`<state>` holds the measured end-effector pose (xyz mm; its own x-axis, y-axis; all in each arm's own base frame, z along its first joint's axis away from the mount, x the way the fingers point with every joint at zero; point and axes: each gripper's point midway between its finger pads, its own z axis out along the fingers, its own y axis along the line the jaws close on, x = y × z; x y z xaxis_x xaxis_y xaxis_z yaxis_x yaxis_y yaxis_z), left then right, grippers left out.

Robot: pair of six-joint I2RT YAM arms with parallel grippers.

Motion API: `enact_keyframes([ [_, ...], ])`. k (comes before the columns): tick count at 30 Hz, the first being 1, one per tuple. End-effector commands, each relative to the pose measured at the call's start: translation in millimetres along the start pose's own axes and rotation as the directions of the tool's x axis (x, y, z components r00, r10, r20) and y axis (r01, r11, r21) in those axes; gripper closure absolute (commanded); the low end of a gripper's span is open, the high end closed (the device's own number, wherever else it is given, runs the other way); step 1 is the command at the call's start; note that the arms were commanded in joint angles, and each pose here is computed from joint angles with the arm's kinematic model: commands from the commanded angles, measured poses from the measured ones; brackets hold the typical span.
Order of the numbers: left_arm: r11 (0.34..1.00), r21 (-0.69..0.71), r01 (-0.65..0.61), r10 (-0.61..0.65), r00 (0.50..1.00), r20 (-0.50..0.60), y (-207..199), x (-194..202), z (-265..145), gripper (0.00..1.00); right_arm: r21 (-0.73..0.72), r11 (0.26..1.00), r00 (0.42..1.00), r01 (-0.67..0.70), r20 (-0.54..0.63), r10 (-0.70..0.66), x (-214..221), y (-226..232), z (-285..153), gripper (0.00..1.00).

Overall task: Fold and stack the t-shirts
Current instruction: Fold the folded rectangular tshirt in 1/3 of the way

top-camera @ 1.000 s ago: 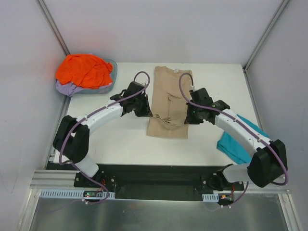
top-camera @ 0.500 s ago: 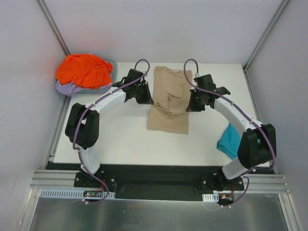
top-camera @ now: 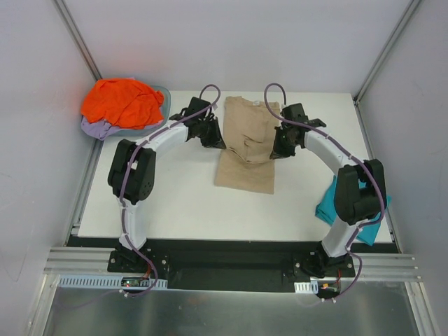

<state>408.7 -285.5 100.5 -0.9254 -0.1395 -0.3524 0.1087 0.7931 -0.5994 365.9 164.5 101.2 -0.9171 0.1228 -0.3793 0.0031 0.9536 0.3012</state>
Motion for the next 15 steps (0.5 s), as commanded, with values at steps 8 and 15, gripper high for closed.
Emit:
enact_keyframes([
  [8,1.0,-0.017,0.01,-0.01,1.0,0.007,10,-18,15,1.0,-0.011,0.998,0.998,-0.063,0.013,0.063,-31,-8,27,0.99],
  [15,1.0,-0.015,0.021,-0.021,1.0,-0.001,10,-24,16,0.75,-0.03,0.996,0.996,-0.086,0.012,0.087,-39,-8,31,0.65],
])
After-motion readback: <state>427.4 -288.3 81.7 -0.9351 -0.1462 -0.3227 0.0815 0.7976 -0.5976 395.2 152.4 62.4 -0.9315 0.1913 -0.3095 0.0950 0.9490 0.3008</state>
